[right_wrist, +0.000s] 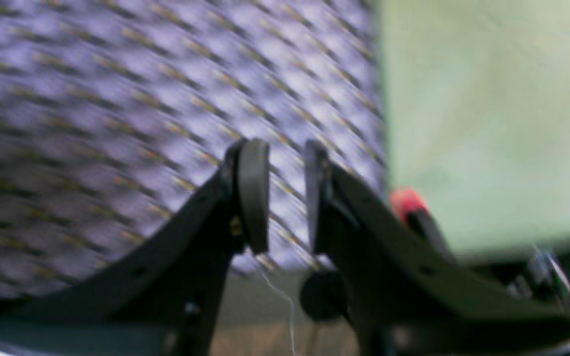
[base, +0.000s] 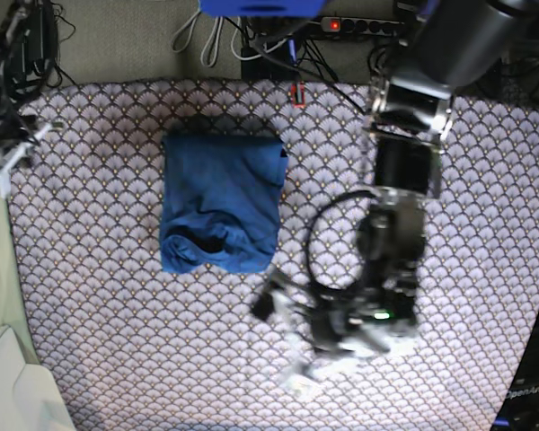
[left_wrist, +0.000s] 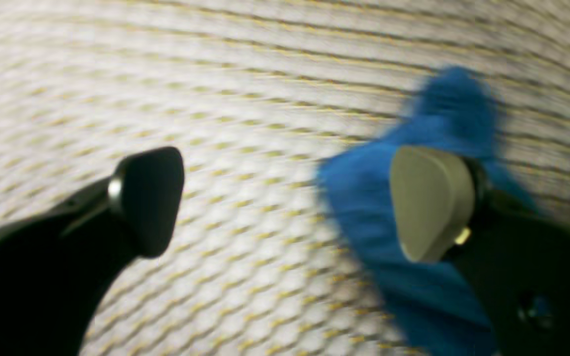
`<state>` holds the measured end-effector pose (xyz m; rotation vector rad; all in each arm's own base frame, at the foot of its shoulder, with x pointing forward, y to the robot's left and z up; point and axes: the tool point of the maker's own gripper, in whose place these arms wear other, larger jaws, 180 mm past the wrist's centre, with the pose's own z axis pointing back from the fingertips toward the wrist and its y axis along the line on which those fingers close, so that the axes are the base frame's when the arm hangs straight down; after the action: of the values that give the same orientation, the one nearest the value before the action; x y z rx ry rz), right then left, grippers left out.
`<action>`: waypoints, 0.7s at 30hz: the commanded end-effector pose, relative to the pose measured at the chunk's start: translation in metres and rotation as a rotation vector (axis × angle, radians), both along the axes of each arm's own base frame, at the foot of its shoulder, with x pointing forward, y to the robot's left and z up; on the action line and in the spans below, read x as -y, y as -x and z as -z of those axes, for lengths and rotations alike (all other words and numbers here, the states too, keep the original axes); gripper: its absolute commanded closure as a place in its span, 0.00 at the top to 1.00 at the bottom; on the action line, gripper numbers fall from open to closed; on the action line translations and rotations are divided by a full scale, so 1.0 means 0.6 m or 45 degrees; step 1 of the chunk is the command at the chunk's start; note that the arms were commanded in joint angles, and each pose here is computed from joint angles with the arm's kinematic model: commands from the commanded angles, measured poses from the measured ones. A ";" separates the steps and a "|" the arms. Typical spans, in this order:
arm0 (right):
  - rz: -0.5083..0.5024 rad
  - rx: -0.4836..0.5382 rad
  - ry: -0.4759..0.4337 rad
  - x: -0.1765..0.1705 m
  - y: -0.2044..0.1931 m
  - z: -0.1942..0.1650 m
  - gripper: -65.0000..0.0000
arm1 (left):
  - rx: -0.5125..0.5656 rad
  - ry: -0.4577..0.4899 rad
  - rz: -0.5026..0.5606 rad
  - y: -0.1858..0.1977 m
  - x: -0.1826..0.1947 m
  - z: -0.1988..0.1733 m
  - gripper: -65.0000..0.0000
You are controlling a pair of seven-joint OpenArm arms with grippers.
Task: Fold the T-shirt properly
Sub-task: 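Open the left gripper and withdraw it from the stack, then move the right gripper to the stack's hem edge and grasp it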
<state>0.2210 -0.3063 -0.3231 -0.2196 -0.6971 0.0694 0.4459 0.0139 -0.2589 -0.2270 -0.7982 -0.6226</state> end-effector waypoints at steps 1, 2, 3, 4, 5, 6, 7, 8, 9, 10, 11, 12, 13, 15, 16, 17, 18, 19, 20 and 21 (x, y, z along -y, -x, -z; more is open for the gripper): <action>-0.049 0.064 0.027 -0.007 -0.021 -0.022 0.17 | 0.056 -0.011 -0.045 -0.010 -0.034 -0.024 1.00; -0.110 0.071 0.017 -0.028 -0.035 -0.022 0.17 | 0.054 -0.044 -0.086 -0.007 -0.069 -0.019 1.00; -0.186 0.067 0.011 -0.051 -0.046 -0.020 0.17 | 0.044 -0.086 -0.122 0.001 -0.103 -0.010 1.00; -0.268 0.069 0.009 -0.073 -0.057 -0.020 0.17 | 0.029 -0.144 -0.156 0.010 -0.142 0.002 1.00; -0.335 0.083 0.009 -0.093 -0.070 -0.024 0.17 | 0.013 -0.200 -0.183 0.023 -0.177 0.014 1.00; -0.379 0.093 -0.002 -0.110 -0.079 -0.025 0.17 | 0.005 -0.245 -0.199 0.033 -0.202 0.021 1.00; -0.401 0.115 -0.023 -0.127 -0.090 -0.028 0.17 | -0.002 -0.288 -0.211 0.046 -0.225 0.030 1.00; -0.411 0.140 -0.042 -0.139 -0.100 -0.033 0.17 | -0.006 -0.339 -0.228 0.058 -0.254 0.035 1.00; -0.423 0.167 -0.053 -0.150 -0.111 -0.040 0.17 | -0.016 -0.378 -0.240 0.071 -0.275 0.041 1.00; -0.437 0.185 -0.065 -0.160 -0.120 -0.045 0.17 | -0.026 -0.409 -0.263 0.084 -0.300 0.046 1.00; -0.456 0.206 -0.075 -0.173 -0.130 -0.051 0.17 | -0.035 -0.429 -0.290 0.098 -0.322 0.050 1.00; -0.474 0.221 -0.087 -0.185 -0.138 -0.055 0.17 | -0.038 -0.437 -0.320 0.109 -0.340 0.051 1.00; -0.495 0.234 -0.099 -0.198 -0.144 -0.058 0.17 | -0.040 -0.440 -0.365 0.121 -0.363 0.050 1.00; -0.533 0.250 -0.129 -0.224 -0.157 -0.061 0.17 | -0.056 -0.437 -0.464 0.147 -0.409 0.053 1.00; -0.552 0.251 -0.145 -0.237 -0.161 -0.060 0.17 | -0.061 -0.437 -0.503 0.157 -0.427 0.053 1.00; -0.570 0.251 -0.157 -0.247 -0.164 -0.059 0.17 | -0.072 -0.433 -0.540 0.169 -0.444 0.056 1.00; -0.589 0.251 -0.167 -0.258 -0.168 -0.058 0.17 | -0.086 -0.431 -0.582 0.181 -0.462 0.059 1.00; -0.600 0.238 -0.178 -0.266 -0.169 -0.052 0.17 | -0.106 -0.429 -0.621 0.196 -0.479 0.066 1.00; -0.608 0.221 -0.197 -0.273 -0.168 -0.043 0.17 | -0.123 -0.430 -0.650 0.209 -0.493 0.071 1.00; -0.616 0.207 -0.217 -0.281 -0.168 -0.033 0.17 | -0.140 -0.430 -0.681 0.221 -0.506 0.076 1.00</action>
<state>0.3163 -0.1364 -0.3136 0.1218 -0.8641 0.4509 0.3070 0.3132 -0.3173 0.2335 -0.5666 -0.2194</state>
